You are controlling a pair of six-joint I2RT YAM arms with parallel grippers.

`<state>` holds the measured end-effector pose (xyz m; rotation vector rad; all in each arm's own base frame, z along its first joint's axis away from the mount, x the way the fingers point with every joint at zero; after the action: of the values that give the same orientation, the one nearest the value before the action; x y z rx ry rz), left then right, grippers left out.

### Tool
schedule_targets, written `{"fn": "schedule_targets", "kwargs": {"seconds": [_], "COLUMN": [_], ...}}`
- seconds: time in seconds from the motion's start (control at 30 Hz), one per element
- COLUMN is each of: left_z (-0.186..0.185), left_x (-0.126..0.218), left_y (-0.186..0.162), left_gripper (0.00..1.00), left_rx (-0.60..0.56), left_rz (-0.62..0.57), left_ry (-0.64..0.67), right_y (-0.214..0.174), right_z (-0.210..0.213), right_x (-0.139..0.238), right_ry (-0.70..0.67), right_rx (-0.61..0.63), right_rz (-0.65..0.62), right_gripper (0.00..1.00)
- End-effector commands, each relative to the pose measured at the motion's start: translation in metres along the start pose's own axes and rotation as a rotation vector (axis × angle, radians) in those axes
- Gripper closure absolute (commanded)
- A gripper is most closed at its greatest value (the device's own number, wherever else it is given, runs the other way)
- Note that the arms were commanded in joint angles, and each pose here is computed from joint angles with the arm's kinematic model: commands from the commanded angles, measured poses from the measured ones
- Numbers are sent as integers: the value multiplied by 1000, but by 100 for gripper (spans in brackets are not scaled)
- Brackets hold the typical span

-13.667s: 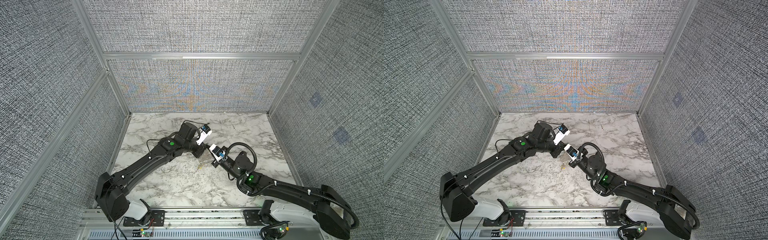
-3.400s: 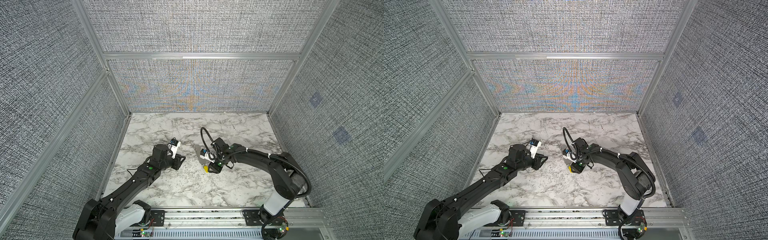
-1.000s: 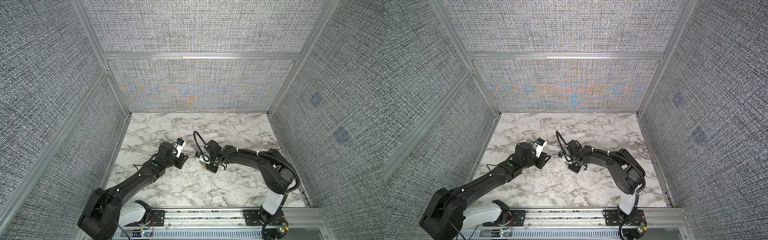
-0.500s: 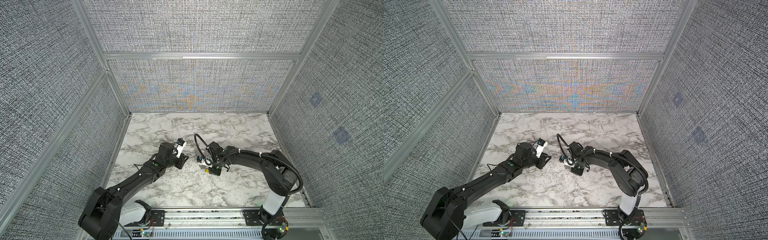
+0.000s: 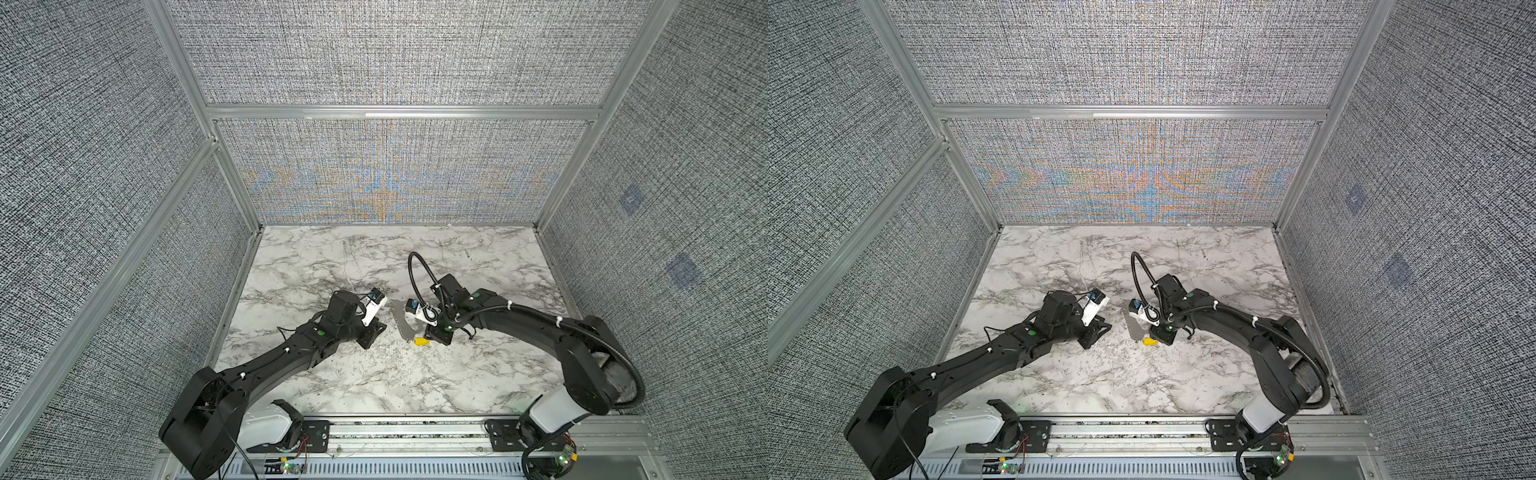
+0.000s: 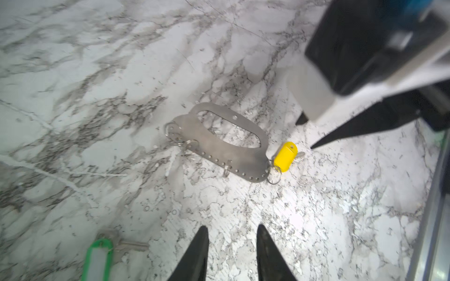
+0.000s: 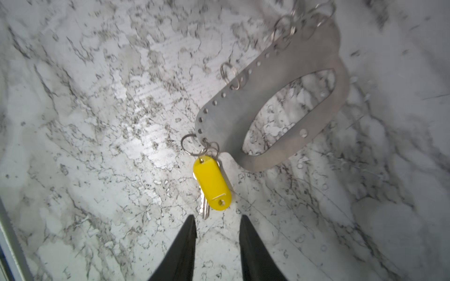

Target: Remove the keys from the keyring

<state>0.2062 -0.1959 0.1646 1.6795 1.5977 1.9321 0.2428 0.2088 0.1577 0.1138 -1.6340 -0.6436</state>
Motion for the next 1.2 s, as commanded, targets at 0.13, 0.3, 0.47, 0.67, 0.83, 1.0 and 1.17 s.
{"fn": "schedule_targets", "kwargs": {"seconds": [0.13,0.3,0.47,0.67,0.83,1.0,1.17], "left_z": [-24,-38,-45,-45,-46,-45,-44], "left_x": [-27,-46,-60,-78,-88,-94,-101], "left_y": [-1,3,9,14,14,14,15], "left_gripper": [64,64,64,64,64,62,61], "left_rx": [-203,-286,-339,-345,-333,-313,-309], "left_rz": [109,159,169,226,269,327,380], "left_ry": [-38,-36,3,8,-4,-3,-9], "right_y": [-9,-30,-41,-52,-59,-64,-67], "right_z": [-11,-10,-4,0,0,-2,-3], "right_x": [30,42,53,61,65,72,77], "right_ry": [-187,-309,-363,-413,-453,-492,-515], "right_rx": [-87,-142,-152,-144,-153,-183,-200], "right_rz": [-145,-141,-180,-203,-214,-234,-246], "right_gripper": [65,64,64,64,63,61,60]}}
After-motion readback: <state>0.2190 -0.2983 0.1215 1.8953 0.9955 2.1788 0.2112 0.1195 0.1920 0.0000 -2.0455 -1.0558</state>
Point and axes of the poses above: each gripper's point midway between its finger pads, its own x axis back along the fingers, its own z axis along the line the jaws close on, y = z × x, the point moved 9 cm from there along x, back along the fingers, and after that the axes turned 2 degrees about x, right-handed, at the moved point
